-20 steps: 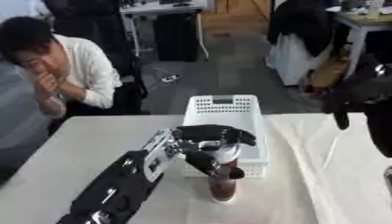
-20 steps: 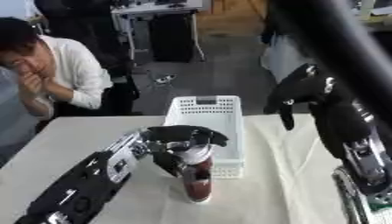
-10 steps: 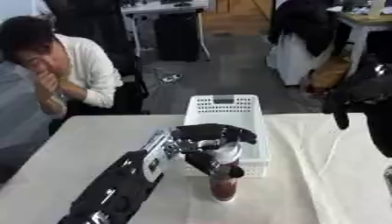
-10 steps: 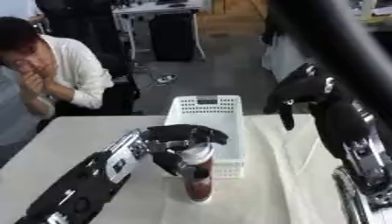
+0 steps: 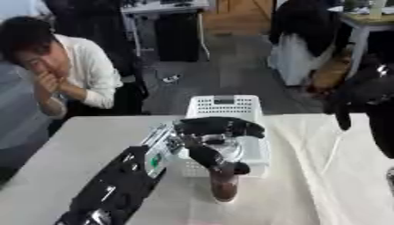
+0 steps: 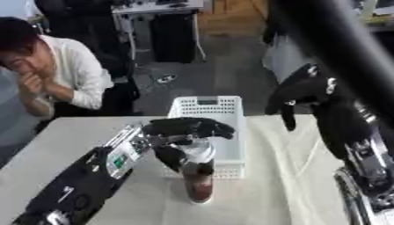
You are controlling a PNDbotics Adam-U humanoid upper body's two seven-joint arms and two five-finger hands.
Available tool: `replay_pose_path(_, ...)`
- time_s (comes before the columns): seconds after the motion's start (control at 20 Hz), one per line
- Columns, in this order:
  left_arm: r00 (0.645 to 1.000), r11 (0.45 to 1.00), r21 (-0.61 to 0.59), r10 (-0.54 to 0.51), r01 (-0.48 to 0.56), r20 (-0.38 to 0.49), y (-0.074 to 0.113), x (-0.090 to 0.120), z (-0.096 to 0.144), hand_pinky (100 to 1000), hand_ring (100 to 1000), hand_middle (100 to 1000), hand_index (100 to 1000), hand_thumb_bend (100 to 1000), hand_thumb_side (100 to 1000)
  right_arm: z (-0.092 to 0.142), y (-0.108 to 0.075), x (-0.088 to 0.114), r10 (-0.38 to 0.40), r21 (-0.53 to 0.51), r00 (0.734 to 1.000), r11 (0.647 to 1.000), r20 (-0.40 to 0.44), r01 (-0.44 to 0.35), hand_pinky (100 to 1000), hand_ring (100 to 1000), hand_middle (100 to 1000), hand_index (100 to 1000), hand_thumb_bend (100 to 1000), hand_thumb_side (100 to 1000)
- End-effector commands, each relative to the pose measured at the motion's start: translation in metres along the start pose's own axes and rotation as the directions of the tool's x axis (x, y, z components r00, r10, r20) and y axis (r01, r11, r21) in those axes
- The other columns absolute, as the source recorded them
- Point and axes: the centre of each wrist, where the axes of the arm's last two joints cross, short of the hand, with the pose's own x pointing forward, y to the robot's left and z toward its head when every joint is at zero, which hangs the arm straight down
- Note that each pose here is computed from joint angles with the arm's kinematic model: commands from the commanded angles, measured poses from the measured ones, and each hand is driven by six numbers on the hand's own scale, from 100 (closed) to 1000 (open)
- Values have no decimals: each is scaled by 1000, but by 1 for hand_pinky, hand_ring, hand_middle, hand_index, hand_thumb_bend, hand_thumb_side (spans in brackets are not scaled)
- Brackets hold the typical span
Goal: Pick up objects on the table and place them in the box.
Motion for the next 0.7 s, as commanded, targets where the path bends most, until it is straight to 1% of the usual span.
replay_pose_path(0.05, 999, 999, -30, -42, 41, -14, 6, -8, 8, 1000, 1000, 1000, 1000, 1000, 1000, -11, -3, 5, 11, 2, 999, 1000, 42, -11, 189, 492, 545, 692, 117, 954)
replay_pose_path(0.25, 995, 999, -18, 46, -47, -92, -24, -19, 17, 1000, 1000, 1000, 1000, 1000, 1000, -13, -2, 5, 6, 1, 999, 1000, 52, -6, 189, 492, 545, 692, 116, 954)
replay_pose_path(0.35, 989, 996, -33, 80, -85, -125, -38, -23, 21, 1000, 1000, 1000, 1000, 1000, 942, -14, -2, 5, 5, -1, 998, 1000, 56, -5, 191, 492, 545, 693, 116, 953)
replay_pose_path(0.4, 985, 994, -43, 97, -104, -141, -45, -24, 23, 1000, 1000, 1000, 1000, 1000, 865, -15, -2, 5, 4, -2, 998, 1000, 58, -4, 191, 492, 545, 693, 116, 953)
replay_pose_path(0.45, 981, 991, -54, 115, -125, -156, -53, -25, 25, 1000, 1000, 1000, 1000, 1000, 851, -15, -2, 5, 3, -2, 998, 1000, 60, -3, 191, 492, 545, 693, 116, 953)
replay_pose_path(0.5, 977, 988, -67, 129, -142, -168, -59, -26, 26, 1000, 1000, 1000, 1000, 1000, 732, -15, -2, 5, 3, -3, 998, 1000, 61, -3, 192, 492, 545, 692, 115, 953)
replay_pose_path(0.6, 970, 979, -103, 154, -175, -187, -69, -27, 28, 997, 1000, 1000, 1000, 1000, 686, -16, -2, 5, 4, -3, 998, 1000, 60, -3, 191, 492, 545, 692, 115, 952)
replay_pose_path(0.65, 968, 975, -117, 164, -188, -192, -73, -27, 28, 922, 1000, 1000, 1000, 1000, 684, -15, -2, 5, 4, -3, 998, 1000, 60, -4, 191, 492, 545, 692, 114, 952)
replay_pose_path(0.7, 965, 972, -124, 175, -201, -194, -75, -27, 28, 755, 960, 1000, 1000, 1000, 675, -15, -2, 5, 4, -2, 998, 1000, 59, -4, 190, 492, 544, 692, 113, 953)
